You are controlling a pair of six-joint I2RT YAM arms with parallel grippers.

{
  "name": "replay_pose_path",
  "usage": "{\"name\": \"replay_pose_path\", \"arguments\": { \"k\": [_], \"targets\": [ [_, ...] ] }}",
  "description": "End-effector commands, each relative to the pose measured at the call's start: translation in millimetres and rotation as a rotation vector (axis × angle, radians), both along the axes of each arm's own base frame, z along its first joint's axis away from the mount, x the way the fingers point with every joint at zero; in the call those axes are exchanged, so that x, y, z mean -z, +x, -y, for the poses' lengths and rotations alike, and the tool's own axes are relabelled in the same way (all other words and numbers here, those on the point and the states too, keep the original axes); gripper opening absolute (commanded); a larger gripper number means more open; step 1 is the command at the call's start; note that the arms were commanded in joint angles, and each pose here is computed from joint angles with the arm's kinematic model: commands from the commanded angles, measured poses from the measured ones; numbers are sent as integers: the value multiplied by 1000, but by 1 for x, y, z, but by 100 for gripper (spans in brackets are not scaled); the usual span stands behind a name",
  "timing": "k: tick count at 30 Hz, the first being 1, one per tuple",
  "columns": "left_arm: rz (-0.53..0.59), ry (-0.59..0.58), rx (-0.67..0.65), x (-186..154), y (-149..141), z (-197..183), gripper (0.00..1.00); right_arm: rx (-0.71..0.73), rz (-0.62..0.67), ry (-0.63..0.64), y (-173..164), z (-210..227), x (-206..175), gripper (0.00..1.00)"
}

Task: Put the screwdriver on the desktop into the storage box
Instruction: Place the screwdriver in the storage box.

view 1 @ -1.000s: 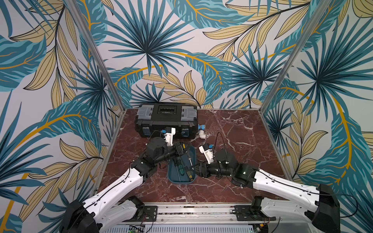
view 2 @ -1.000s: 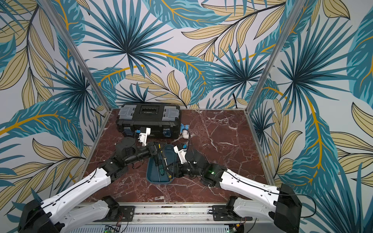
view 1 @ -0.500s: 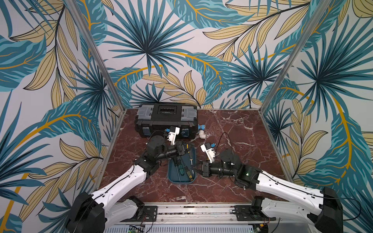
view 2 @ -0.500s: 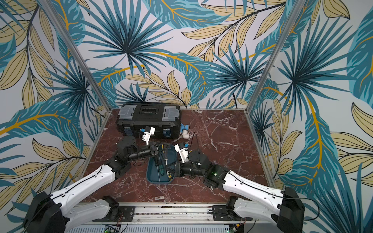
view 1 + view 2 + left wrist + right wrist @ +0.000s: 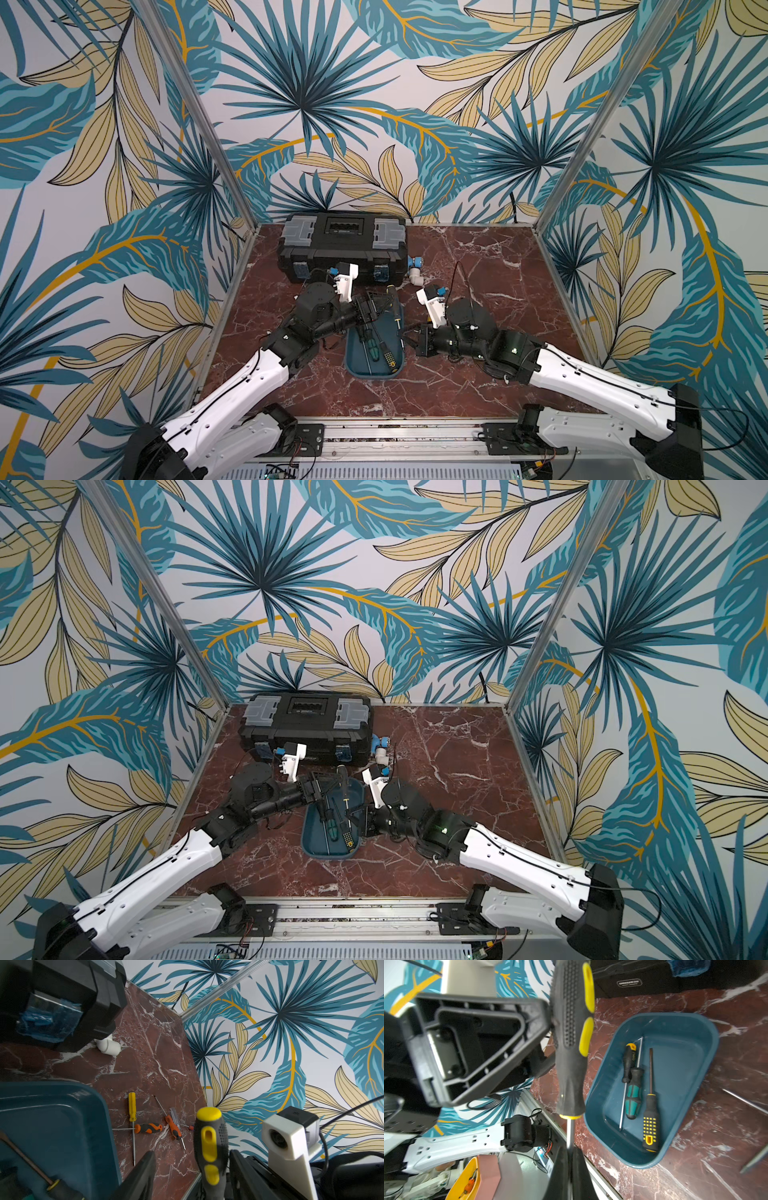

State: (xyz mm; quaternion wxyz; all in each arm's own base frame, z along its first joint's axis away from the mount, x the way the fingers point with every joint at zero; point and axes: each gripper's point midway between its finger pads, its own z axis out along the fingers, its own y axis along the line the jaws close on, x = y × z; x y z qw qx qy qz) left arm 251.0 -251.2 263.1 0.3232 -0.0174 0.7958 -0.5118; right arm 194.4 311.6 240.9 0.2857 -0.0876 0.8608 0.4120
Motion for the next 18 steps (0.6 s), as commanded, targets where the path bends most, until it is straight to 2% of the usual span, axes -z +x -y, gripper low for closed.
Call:
{"name": "replay_pose_path", "arguments": {
  "k": [1,8,10,13,18],
  "targets": [
    [-4,87,-20,9,-5,0,59,45,45,-118,9,8,8,0],
    [-20,75,10,15,-6,14,55,19,65,-149,5,-3,8,0],
    [-19,65,17,15,-4,17,47,9,67,-156,4,-6,8,0],
    [-34,56,10,19,-1,19,41,2,65,-155,2,-7,9,0],
    [-51,56,2,23,2,21,23,-7,60,-134,-1,-10,9,0]
  ]
}}
